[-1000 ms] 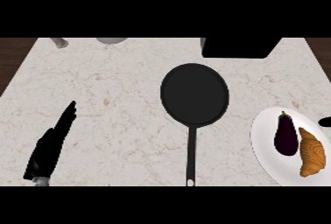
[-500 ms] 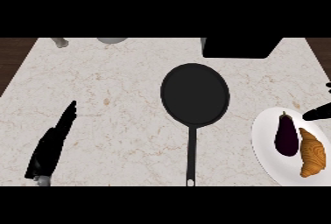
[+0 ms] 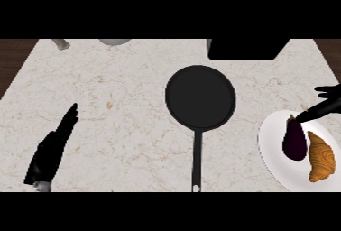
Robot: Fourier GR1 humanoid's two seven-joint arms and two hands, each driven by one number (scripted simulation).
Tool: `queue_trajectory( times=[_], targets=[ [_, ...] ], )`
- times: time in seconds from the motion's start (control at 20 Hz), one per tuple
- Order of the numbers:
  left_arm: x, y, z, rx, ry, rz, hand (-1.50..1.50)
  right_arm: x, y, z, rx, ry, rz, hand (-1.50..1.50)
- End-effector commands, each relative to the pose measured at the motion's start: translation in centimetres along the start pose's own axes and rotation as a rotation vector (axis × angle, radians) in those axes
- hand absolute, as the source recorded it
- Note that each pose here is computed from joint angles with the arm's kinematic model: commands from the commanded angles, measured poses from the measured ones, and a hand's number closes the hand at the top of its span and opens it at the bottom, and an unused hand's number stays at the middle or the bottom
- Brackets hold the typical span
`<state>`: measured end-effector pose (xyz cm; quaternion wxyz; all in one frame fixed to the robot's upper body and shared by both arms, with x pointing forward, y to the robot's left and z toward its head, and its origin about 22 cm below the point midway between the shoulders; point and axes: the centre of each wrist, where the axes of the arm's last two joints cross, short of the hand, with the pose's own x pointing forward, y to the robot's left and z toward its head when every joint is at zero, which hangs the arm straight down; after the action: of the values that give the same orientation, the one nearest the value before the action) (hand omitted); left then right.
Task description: Pick the eggplant from the plate and place it in the pan
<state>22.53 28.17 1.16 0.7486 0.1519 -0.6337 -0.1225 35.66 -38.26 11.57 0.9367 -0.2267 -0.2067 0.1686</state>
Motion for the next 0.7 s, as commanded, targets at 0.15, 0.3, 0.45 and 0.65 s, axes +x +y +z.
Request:
queue_trajectory(
  times=[0.15,0.3,0.45,0.65],
  targets=[
    [0.6,0.0,1.0,0.0,-0.003,-0.003,0.0,0.9,1.4,-1.5,0.046,0.156,0.109,-1.5],
    [-1.3,-0.2,-0.5,0.004,0.003,0.015,0.0,0.9,1.1,-1.9,0.079,0.18,0.111,-1.5],
    [-1.2,1.1,0.4,0.0,0.012,-0.001,0.0,0.9,2.9,-2.2,0.08,0.19,0.117,-1.5],
    [-0.3,-1.0,-0.1,-0.013,0.022,0.009,0.0,0.9,3.2,-2.4,0.094,0.209,0.107,-1.5]
  ],
)
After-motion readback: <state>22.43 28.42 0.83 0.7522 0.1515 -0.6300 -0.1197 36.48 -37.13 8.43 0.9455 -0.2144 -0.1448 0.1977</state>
